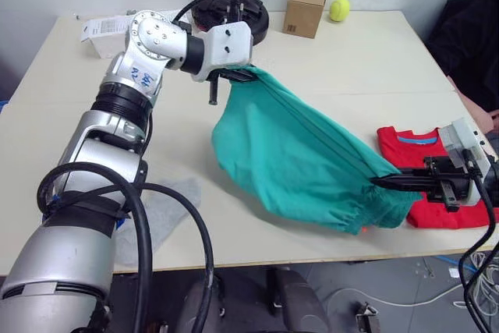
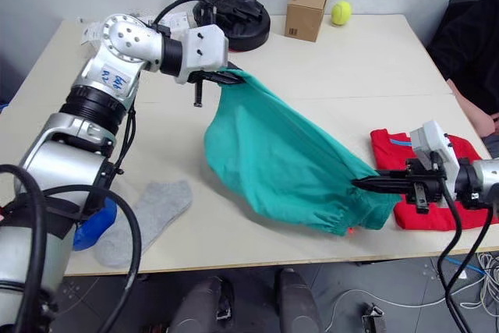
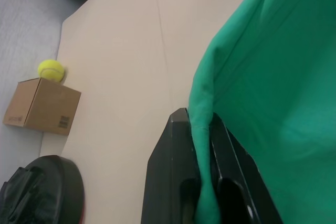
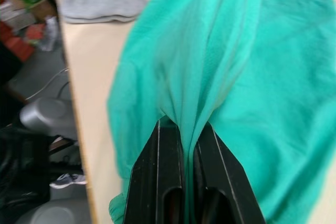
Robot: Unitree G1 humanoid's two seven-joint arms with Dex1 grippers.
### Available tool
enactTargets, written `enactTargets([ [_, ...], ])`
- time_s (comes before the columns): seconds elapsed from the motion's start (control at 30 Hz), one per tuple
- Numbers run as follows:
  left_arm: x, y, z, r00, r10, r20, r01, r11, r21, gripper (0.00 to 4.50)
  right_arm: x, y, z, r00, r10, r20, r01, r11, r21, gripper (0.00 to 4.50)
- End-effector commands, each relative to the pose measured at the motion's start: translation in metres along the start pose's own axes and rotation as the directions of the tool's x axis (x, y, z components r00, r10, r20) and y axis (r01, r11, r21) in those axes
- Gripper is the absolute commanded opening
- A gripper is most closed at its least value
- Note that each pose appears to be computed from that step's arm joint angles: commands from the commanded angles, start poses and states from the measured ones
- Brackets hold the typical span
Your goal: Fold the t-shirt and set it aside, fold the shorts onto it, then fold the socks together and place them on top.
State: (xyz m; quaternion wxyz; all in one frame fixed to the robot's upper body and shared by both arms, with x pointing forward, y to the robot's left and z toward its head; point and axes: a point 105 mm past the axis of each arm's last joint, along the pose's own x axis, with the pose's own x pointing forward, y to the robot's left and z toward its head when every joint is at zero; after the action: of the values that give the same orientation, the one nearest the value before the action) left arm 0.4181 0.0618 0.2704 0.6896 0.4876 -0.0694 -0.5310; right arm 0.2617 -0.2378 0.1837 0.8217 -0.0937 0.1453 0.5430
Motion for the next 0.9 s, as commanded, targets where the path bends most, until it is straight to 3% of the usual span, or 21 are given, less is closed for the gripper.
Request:
enactTargets([
  [0.03, -0.010, 0.005, -0.024, 0.992, 0.084, -0.092, -0.085, 0.996, -0.007, 0.04, -0.001, -0.008, -0.017, 0.997, -0.048, -0.059, 0.050, 0.998, 0.032, 0.00],
  [0.27, 0.010, -0.017, -0.049, 0.983, 0.082, -0.162, -0.090, 0.995, -0.044, 0.04, 0.007, -0.018, -0.025, 0.990, -0.114, -0.089, 0.113, 0.994, -0.006, 0.00],
  [0.47, 0.017, -0.021, -0.058, 0.974, 0.109, -0.198, -0.126, 0.990, -0.071, 0.04, 0.010, -0.026, -0.029, 0.980, -0.163, -0.115, 0.157, 0.986, -0.055, 0.00],
  [0.6, 0.016, -0.018, -0.061, 0.969, 0.137, -0.204, -0.160, 0.982, -0.103, 0.96, 0.008, -0.033, -0.030, 0.969, -0.209, -0.131, 0.202, 0.977, -0.069, 0.00],
  [0.7, 0.014, -0.015, -0.063, 0.965, 0.168, -0.202, -0.200, 0.968, -0.151, 1.88, 0.004, -0.043, -0.025, 0.956, -0.270, -0.116, 0.260, 0.961, -0.094, 0.70],
  [0.9, 0.005, -0.010, -0.062, 0.967, 0.194, -0.168, -0.226, 0.953, -0.200, 3.80, -0.001, -0.048, -0.019, 0.947, -0.303, -0.102, 0.291, 0.949, -0.123, 2.77],
])
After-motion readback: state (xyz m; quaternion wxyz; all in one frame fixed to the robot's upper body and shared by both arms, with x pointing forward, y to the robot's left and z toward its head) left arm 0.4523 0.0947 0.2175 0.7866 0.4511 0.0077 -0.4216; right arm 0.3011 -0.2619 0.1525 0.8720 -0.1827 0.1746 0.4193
